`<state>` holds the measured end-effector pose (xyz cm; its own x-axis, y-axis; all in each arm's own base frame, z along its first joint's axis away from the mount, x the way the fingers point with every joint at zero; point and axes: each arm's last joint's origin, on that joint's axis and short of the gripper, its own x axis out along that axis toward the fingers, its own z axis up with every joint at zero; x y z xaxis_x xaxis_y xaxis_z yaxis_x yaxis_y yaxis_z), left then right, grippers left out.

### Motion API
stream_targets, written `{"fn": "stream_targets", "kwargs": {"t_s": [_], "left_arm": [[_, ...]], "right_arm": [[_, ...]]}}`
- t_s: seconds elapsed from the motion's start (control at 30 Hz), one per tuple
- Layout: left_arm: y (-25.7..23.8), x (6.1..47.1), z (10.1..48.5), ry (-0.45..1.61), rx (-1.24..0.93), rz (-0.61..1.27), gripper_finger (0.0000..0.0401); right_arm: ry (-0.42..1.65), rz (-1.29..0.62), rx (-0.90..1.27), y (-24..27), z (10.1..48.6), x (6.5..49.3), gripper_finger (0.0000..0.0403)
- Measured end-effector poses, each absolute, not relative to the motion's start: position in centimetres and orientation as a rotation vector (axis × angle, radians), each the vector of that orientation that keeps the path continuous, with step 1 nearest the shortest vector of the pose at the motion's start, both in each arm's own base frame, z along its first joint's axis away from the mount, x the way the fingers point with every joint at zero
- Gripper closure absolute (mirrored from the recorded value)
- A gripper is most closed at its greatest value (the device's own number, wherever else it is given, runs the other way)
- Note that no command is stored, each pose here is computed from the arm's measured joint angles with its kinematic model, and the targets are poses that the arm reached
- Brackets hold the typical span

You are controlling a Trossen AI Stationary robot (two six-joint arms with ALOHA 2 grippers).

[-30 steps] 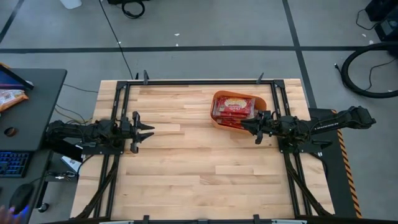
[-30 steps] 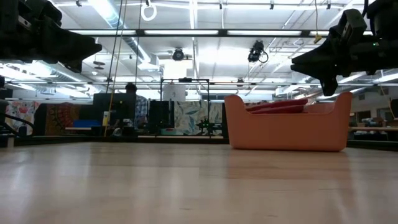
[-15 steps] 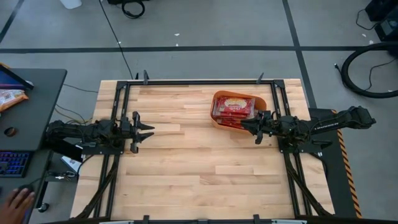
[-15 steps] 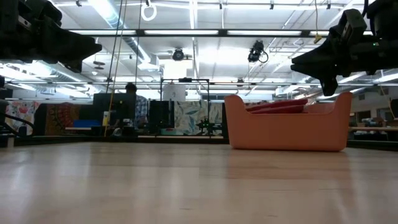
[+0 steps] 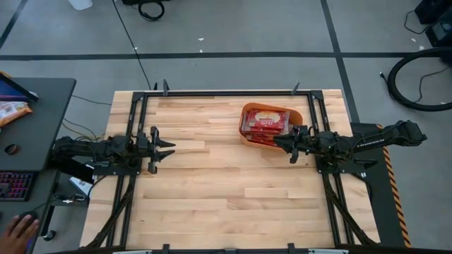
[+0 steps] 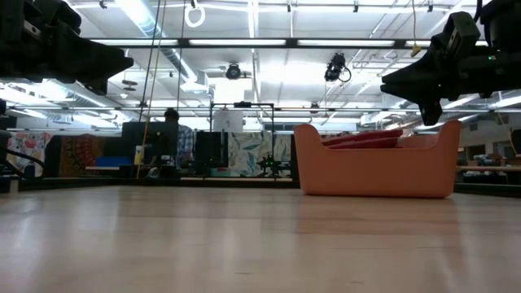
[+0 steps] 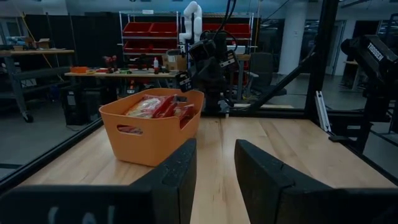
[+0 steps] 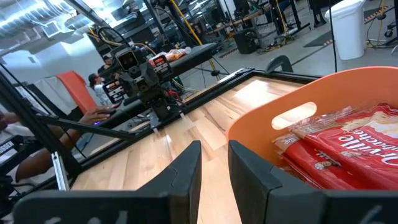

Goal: Sort popcorn bags into baskets
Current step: Return to Home Position

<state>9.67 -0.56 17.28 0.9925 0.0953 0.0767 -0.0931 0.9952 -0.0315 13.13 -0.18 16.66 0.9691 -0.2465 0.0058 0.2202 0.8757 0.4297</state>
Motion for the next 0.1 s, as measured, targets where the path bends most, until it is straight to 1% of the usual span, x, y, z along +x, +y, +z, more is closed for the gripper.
{"fn": "stream_targets", "kwargs": {"t_s": [0.1], "left_arm": [[-0.55, 9.67, 17.28, -0.078, -0.028, 0.095, 0.0287]], "right_arm": [[-0.061, -0.244, 0.441, -0.18, 16.66, 13.13, 0.0318]]}}
